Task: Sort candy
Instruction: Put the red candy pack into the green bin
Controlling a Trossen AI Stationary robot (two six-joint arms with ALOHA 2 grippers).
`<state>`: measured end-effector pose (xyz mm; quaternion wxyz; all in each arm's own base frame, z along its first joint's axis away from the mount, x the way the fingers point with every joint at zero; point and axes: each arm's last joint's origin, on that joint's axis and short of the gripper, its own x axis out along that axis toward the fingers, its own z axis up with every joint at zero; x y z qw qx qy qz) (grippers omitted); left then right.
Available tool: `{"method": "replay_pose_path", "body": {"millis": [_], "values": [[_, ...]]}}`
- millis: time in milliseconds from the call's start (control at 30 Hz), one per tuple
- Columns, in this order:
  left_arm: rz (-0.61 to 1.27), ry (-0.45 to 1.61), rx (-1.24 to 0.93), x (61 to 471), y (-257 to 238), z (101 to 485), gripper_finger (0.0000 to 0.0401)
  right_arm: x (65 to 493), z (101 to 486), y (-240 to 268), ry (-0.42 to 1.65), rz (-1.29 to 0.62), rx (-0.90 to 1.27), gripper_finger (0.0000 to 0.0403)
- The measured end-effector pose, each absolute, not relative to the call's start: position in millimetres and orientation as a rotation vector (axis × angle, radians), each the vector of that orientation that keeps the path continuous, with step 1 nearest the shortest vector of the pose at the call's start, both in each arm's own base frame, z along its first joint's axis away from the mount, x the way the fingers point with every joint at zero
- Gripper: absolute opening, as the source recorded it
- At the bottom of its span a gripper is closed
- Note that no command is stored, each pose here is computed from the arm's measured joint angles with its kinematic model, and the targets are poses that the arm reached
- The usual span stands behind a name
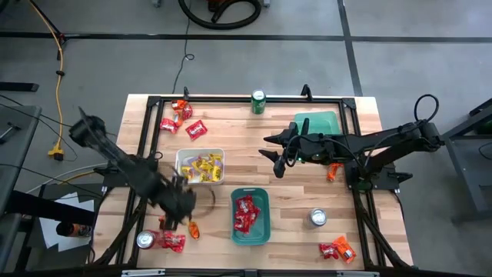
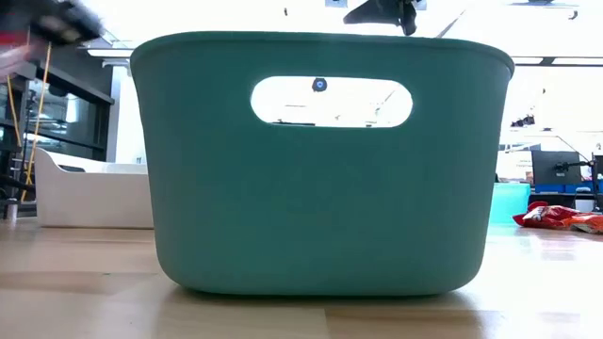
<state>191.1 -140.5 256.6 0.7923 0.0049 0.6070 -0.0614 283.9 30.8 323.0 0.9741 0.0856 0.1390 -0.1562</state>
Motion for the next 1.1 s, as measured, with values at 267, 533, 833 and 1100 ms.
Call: {"method": "replay_pose_path", "body": {"millis": [267, 533, 833, 1100], "values": [[0.026, 0.848, -0.086, 214, -87, 303, 0.0001, 284, 323, 31, 0.280, -0.315, 0.173, 0.0220], [-0.141, 0.692, -0.034, 291, -89, 274, 0.0000, 284, 323, 31, 0.276, -0.304, 0.217, 0.0220], [-0.152, 0.707, -0.208, 334, -103, 224, 0.0012, 264, 345, 33, 0.223, -0.158, 0.259, 0.0220], [-0.112, 0.685, -0.283, 339, -107, 232, 0.0058, 244, 362, 39, 0.163, -0.090, 0.251, 0.0220]]}}
